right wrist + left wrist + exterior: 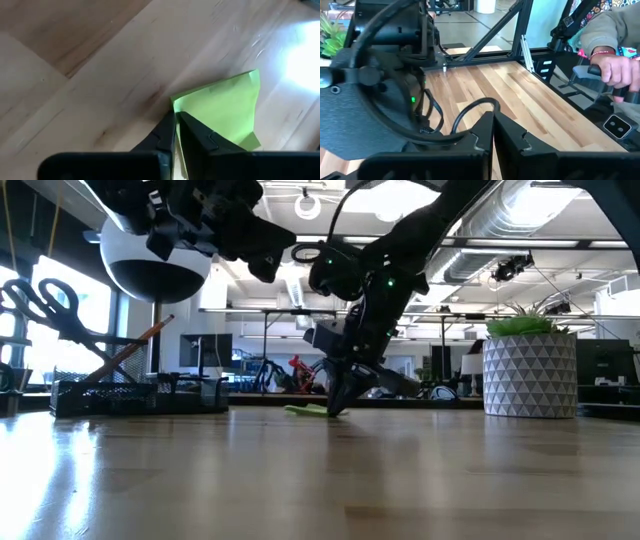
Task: Pick and place office supplies into organizer
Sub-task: Put the green notepad into the black mesh desk organizer
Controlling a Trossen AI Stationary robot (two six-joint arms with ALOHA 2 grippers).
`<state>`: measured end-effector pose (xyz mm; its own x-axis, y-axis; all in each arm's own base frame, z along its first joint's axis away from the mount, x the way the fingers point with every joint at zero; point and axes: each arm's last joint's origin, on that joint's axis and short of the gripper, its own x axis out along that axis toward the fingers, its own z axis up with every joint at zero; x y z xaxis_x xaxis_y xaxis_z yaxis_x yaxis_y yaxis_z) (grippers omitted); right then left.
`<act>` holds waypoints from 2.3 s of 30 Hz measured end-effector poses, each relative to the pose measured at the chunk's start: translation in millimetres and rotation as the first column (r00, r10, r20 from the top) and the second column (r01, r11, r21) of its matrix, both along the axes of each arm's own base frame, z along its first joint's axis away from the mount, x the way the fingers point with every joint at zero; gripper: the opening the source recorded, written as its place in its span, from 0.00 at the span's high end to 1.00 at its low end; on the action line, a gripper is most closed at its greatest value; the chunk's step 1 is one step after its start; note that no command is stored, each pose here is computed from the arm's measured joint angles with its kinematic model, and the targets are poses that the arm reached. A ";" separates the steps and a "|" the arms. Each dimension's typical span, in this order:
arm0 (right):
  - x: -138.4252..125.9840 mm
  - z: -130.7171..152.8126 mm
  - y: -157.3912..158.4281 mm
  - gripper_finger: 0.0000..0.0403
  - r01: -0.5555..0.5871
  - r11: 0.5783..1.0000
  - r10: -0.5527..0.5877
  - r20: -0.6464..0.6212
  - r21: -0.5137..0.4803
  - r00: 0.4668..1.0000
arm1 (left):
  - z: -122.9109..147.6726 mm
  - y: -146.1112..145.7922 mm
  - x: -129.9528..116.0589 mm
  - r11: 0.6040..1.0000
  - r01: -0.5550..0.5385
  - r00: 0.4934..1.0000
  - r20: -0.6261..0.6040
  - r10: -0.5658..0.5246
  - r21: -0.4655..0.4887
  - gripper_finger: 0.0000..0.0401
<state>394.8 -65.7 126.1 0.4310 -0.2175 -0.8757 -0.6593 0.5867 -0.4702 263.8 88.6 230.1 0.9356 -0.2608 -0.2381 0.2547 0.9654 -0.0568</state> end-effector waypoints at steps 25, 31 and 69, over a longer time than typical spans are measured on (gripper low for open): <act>7.6 95.1 10.0 1.00 -0.013 0.998 0.039 0.460 -0.059 0.887 | 87.0 -28.2 -71.4 0.995 -0.042 0.969 0.239 0.061 -0.086 0.99; 7.2 96.3 11.0 1.00 -0.055 0.997 0.073 0.460 -0.053 0.885 | 92.3 -37.6 -103.3 0.984 -0.179 0.964 0.196 0.180 -0.025 0.99; 23.6 4.2 32.2 0.99 -0.226 0.974 0.221 0.210 -0.001 0.952 | 69.8 -29.3 -89.0 0.966 -0.257 0.966 0.029 0.257 0.008 0.99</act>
<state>418.4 -33.5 130.3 0.6391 -0.0757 -0.7654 -0.6639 0.4480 -0.5988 174.8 59.3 299.9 0.9770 -0.0082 -0.2132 -0.0008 0.9991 -0.0422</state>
